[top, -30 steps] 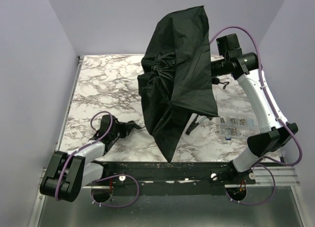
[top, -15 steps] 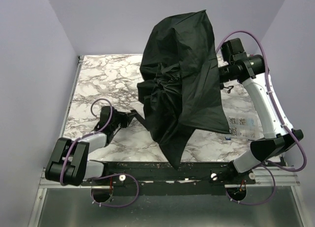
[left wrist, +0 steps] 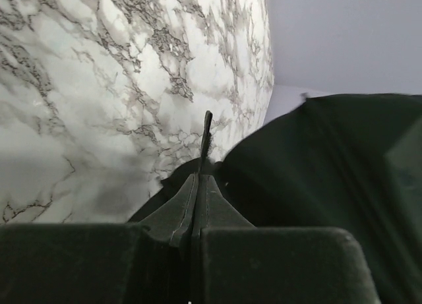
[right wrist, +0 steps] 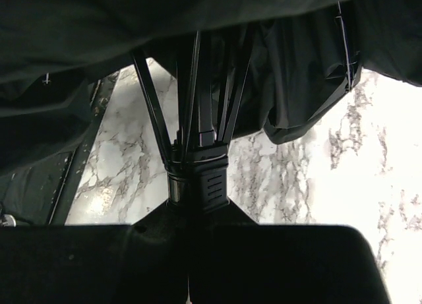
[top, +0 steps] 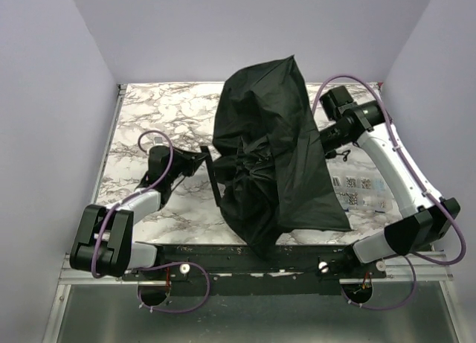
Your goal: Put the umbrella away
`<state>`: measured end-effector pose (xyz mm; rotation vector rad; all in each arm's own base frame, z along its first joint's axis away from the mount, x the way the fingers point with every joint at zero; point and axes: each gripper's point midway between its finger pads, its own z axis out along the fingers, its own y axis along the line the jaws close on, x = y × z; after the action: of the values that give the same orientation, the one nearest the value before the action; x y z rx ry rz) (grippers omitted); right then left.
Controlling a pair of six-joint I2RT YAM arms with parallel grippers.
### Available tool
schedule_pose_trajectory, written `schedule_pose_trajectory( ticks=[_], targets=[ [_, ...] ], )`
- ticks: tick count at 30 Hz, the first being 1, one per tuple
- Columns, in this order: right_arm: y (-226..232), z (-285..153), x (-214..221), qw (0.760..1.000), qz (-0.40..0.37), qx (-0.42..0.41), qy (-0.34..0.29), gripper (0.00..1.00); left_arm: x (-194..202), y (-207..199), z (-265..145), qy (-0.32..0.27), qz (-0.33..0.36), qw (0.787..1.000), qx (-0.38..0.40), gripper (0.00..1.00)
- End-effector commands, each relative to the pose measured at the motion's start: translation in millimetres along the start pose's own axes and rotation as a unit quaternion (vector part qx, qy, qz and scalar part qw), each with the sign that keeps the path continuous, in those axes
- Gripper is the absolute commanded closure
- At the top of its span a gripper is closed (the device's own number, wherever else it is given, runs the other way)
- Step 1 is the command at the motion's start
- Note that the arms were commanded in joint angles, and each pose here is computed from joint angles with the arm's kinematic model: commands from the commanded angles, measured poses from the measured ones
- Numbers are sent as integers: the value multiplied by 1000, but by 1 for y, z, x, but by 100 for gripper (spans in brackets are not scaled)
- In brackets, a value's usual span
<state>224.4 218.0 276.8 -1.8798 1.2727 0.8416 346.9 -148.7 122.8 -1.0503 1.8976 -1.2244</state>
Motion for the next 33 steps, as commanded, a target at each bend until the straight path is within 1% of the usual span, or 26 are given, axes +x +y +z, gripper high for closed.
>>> schedule_pose_trajectory(
  ticks=[1,5,10,15,18,21,25,27,30,33],
  targets=[
    [18,5,-14,999,-41,-18,-28,100,1,-8,4,19,30,999,9,100],
    [31,16,-20,997,-48,-43,-38,100,4,-8,11,32,27,999,12,100],
    [48,33,-12,995,-27,-80,-47,100,7,-15,17,49,30,998,21,100],
    [58,46,24,995,14,-101,0,100,8,-34,15,57,43,996,61,100],
    [62,50,39,994,35,-97,18,100,6,-43,12,56,49,994,85,100],
    [70,54,49,993,44,-105,29,100,3,-48,12,53,53,993,94,100],
    [90,66,43,988,26,-152,24,100,1,-55,21,60,58,992,90,100],
    [90,67,36,988,12,-154,20,100,-1,-56,26,62,61,993,80,100],
    [81,62,22,991,-7,-136,11,100,-5,-50,31,55,65,995,59,100],
    [88,66,19,989,2,-150,-5,100,-4,-46,35,59,67,995,53,100]
  ],
)
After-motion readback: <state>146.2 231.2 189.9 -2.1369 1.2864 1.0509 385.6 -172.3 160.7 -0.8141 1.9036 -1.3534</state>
